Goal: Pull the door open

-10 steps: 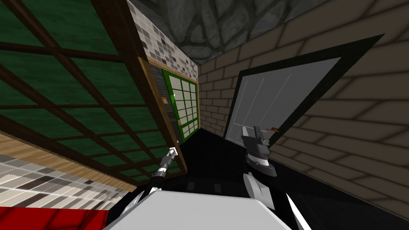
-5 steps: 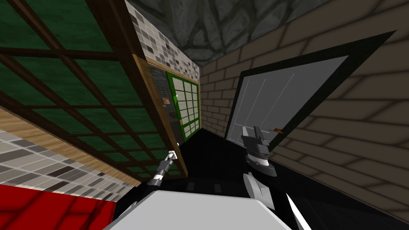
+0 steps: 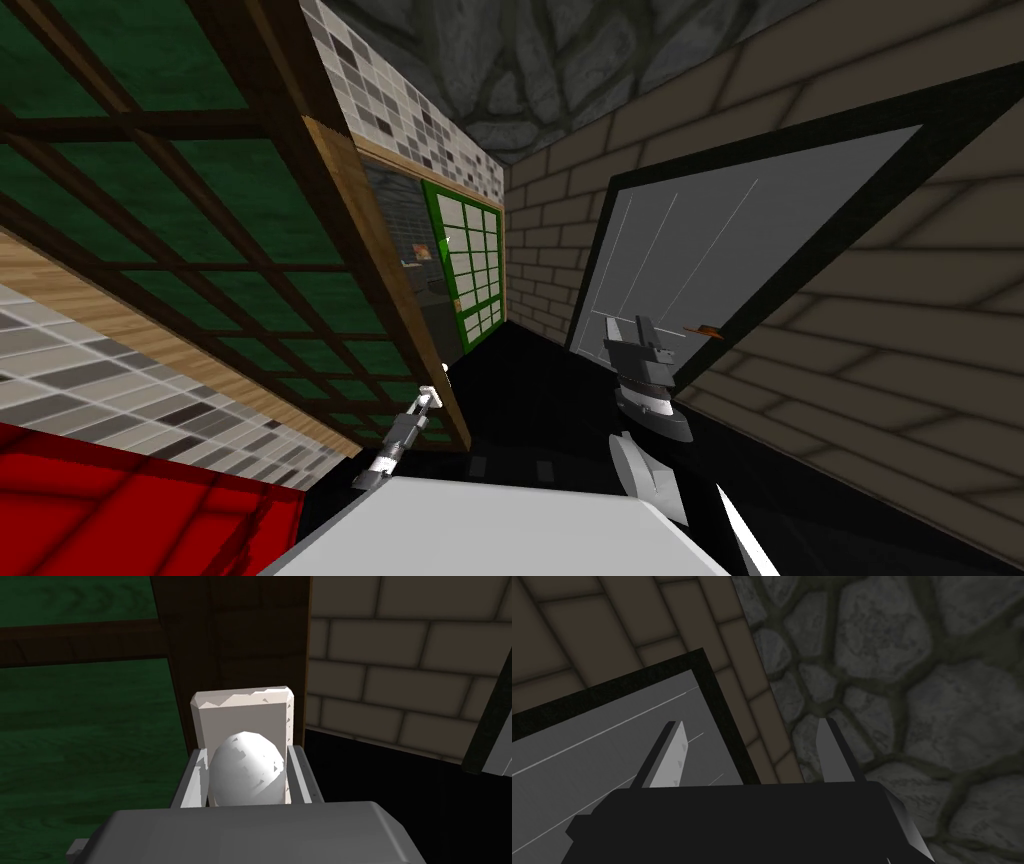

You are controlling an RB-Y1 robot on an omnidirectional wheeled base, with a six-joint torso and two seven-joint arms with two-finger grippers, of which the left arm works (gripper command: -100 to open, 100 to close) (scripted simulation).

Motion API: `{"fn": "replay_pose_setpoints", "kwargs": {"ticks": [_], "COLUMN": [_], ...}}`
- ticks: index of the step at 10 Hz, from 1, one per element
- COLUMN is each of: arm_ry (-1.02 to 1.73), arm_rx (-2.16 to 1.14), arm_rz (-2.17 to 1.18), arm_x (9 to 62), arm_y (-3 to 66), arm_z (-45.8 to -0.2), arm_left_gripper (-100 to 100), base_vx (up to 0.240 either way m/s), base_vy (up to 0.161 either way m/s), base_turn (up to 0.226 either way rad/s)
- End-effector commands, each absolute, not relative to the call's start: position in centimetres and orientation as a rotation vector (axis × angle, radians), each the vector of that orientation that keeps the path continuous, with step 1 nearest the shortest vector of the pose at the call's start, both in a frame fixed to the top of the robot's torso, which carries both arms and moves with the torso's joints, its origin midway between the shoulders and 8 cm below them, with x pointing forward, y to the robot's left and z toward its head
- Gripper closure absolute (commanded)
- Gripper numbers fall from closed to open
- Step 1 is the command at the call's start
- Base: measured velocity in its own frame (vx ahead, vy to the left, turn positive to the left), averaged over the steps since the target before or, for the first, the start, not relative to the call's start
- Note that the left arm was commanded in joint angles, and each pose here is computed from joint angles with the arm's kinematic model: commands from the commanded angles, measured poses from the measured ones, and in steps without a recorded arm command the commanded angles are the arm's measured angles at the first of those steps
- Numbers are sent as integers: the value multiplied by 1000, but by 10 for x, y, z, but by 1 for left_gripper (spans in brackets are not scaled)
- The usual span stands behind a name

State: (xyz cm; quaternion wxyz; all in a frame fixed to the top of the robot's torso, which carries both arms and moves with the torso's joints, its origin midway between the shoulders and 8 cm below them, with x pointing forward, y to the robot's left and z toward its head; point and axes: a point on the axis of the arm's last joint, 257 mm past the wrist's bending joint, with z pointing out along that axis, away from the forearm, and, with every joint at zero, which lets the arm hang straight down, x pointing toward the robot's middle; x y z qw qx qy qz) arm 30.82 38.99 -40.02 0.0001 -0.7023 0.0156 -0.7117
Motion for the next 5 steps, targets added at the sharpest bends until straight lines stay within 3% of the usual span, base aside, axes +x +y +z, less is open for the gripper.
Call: {"fn": "replay_pose_setpoints", "kwargs": {"ticks": [1,5], "arm_ry": [91,162], "arm_rx": [-2230,-2275], "arm_rz": [-2249,-2285], "arm_x": [286,255], "arm_y": [385,373], "arm_z": [-400,-399], "arm_left_gripper": [100,100], "base_vx": [6,-3], "base_vy": [22,21], "base_turn": [84,64]}}
